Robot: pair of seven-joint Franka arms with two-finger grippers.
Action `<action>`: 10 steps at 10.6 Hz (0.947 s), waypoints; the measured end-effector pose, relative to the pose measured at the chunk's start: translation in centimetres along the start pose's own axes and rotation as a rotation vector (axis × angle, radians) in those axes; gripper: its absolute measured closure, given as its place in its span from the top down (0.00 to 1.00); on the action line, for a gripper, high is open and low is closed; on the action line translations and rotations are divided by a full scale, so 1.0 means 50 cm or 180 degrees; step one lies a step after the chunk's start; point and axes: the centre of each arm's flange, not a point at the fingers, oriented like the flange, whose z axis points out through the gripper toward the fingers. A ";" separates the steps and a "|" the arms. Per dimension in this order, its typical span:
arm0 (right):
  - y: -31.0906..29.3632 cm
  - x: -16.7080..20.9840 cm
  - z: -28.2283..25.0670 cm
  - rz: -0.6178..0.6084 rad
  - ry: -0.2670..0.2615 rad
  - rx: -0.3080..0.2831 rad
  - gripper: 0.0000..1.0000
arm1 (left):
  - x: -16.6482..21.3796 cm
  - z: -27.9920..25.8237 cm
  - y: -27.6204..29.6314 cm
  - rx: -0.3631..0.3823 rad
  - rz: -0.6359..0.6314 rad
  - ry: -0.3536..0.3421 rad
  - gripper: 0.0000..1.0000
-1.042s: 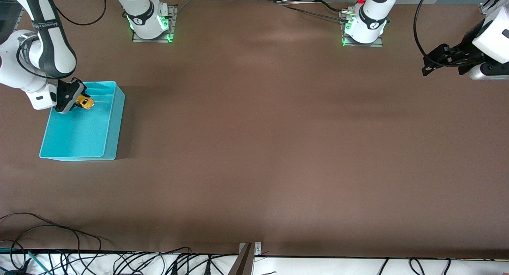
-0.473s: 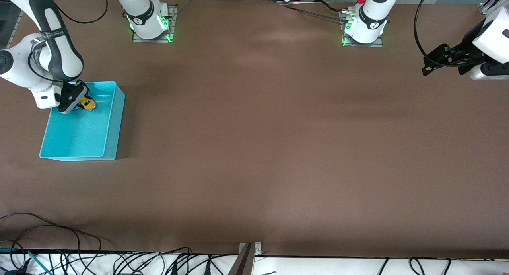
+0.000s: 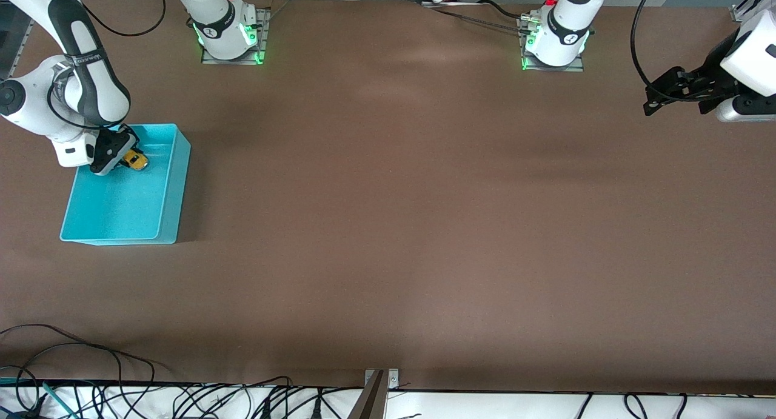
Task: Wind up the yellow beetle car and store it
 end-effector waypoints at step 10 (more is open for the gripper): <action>0.067 0.060 -0.119 -0.0119 0.0164 -0.0214 1.00 | -0.001 0.003 -0.006 0.0003 -0.0017 -0.0033 1.00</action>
